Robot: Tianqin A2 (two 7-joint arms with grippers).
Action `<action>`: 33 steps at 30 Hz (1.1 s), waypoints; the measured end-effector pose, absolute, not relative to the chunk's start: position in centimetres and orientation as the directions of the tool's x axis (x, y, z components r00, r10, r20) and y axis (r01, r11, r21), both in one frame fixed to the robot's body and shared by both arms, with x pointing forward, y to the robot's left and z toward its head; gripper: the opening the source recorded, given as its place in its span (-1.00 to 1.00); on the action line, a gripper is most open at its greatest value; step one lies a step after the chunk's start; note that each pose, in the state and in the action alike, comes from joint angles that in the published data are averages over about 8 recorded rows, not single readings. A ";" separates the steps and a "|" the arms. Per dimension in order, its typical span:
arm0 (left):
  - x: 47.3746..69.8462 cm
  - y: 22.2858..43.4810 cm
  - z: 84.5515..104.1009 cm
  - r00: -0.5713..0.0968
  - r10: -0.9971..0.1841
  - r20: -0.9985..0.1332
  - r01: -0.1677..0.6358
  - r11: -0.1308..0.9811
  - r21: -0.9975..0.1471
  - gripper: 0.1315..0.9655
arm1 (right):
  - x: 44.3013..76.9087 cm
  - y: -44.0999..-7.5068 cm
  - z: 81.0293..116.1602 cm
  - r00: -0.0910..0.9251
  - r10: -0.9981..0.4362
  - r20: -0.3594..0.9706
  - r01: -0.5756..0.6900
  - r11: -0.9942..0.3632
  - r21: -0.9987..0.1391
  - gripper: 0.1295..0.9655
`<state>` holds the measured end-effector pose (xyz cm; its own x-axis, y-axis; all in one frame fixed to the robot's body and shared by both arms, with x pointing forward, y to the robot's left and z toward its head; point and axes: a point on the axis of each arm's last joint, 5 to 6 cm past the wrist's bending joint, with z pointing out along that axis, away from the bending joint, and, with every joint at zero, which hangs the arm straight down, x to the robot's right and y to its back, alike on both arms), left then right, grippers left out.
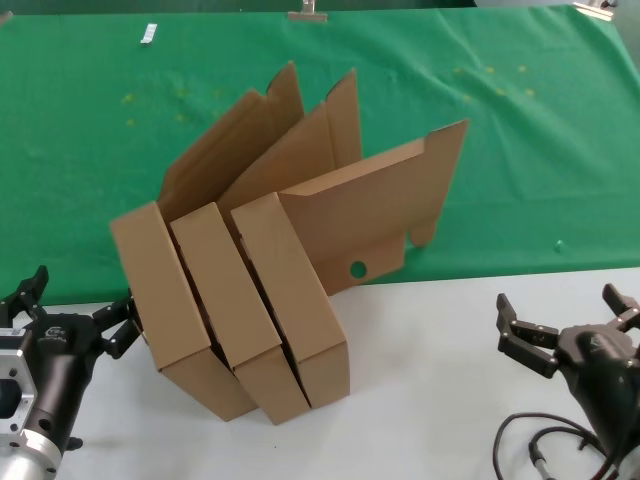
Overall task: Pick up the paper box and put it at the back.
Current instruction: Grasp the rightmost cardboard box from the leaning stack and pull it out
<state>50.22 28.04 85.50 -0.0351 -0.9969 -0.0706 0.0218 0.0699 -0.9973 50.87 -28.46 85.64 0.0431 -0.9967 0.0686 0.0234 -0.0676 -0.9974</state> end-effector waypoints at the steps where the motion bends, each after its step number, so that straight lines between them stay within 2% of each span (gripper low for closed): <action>1: 50.2 28.0 85.5 -0.035 -0.997 -0.071 0.022 0.070 -0.997 0.55 | 50.9 -28.5 85.6 0.043 -0.997 0.069 0.023 -0.068 -0.997 1.00; 4: 50.2 28.0 85.5 -0.035 -0.997 -0.071 0.022 0.070 -0.997 0.47 | 50.9 -28.5 85.6 0.043 -0.997 0.069 0.023 -0.068 -0.997 1.00; 12: 50.2 28.0 85.5 -0.035 -0.997 -0.071 0.022 0.070 -0.997 -0.02 | 50.9 -28.5 85.6 0.043 -0.997 0.069 0.023 -0.068 -0.997 1.00; 16: 50.2 28.0 85.5 -0.035 -0.997 -0.071 0.022 0.070 -0.997 -0.02 | 50.9 -28.5 85.6 0.043 -0.997 0.069 0.023 -0.068 -0.997 1.00; 24: 50.2 28.0 85.5 -0.035 -0.997 -0.071 0.022 0.070 -0.997 -0.49 | 50.9 -28.5 85.6 0.043 -0.997 0.069 0.023 -0.068 -0.997 1.00; 33: 50.2 28.0 85.5 -0.035 -0.997 -0.071 0.022 0.070 -0.997 -0.80 | 50.9 -28.5 85.6 0.043 -0.997 0.069 0.023 -0.068 -0.997 1.00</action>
